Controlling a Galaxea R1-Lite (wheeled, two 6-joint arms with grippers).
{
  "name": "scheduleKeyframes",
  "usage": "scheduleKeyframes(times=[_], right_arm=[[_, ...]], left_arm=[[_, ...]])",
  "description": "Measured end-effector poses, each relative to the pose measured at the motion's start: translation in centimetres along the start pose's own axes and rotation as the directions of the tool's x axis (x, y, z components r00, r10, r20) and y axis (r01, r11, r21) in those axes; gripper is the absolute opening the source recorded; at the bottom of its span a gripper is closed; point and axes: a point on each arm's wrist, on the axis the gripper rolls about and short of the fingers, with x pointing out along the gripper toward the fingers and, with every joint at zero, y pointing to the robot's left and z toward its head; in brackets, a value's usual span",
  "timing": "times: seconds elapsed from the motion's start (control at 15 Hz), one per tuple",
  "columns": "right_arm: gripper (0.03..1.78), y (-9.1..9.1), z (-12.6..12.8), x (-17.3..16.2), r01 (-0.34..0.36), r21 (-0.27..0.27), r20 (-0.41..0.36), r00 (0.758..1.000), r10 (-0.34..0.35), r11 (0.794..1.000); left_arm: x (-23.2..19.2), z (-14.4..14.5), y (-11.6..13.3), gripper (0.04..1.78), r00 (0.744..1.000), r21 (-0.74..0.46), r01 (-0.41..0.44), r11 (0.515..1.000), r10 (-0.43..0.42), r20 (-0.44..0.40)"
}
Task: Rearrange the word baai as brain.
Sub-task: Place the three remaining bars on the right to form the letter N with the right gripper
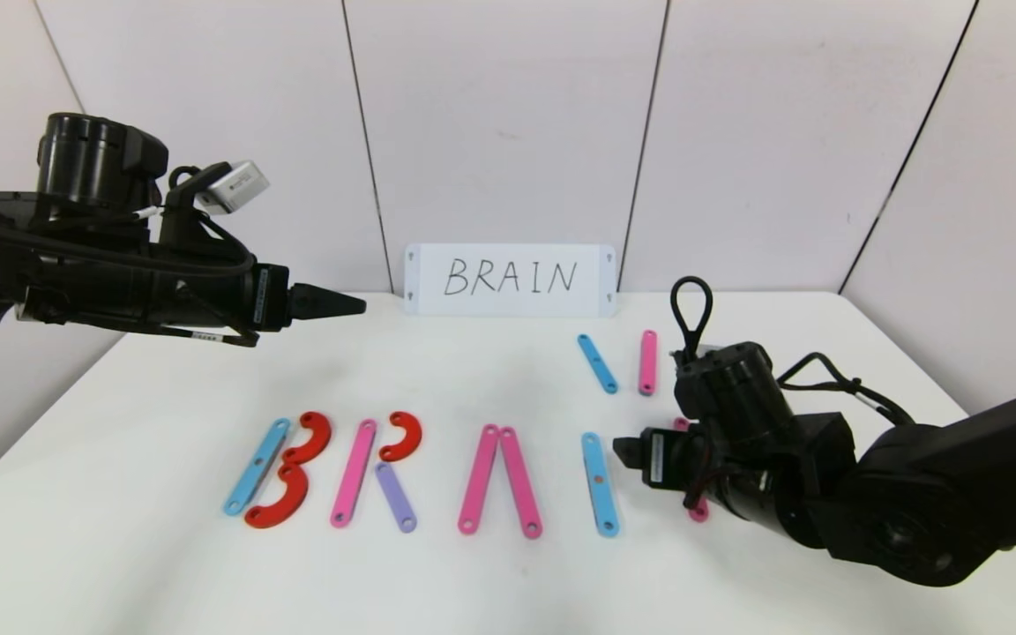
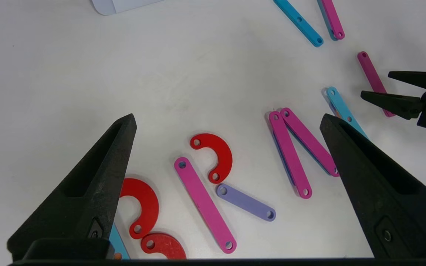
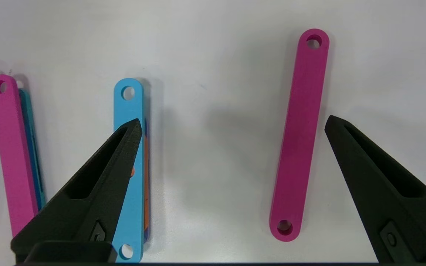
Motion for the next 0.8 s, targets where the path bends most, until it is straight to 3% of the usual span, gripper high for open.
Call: scheduleKeyframes(times=[0.4, 0.8], right_arm=[[1.73, -0.9, 0.3, 0.9, 0.017, 0.033, -0.015, 1.0, -0.016, 0.999], [1.73, -0.6, 0.1, 1.6, -0.032, 0.036, -0.036, 0.999, 0.034, 0.999]], left_arm=[[0.0, 0.0, 0.0, 1.74, 1.0, 0.0, 0.0, 1.0, 0.0, 0.001], [0.0, 0.0, 0.0, 1.74, 1.0, 0.001, 0.0, 1.0, 0.0, 0.0]])
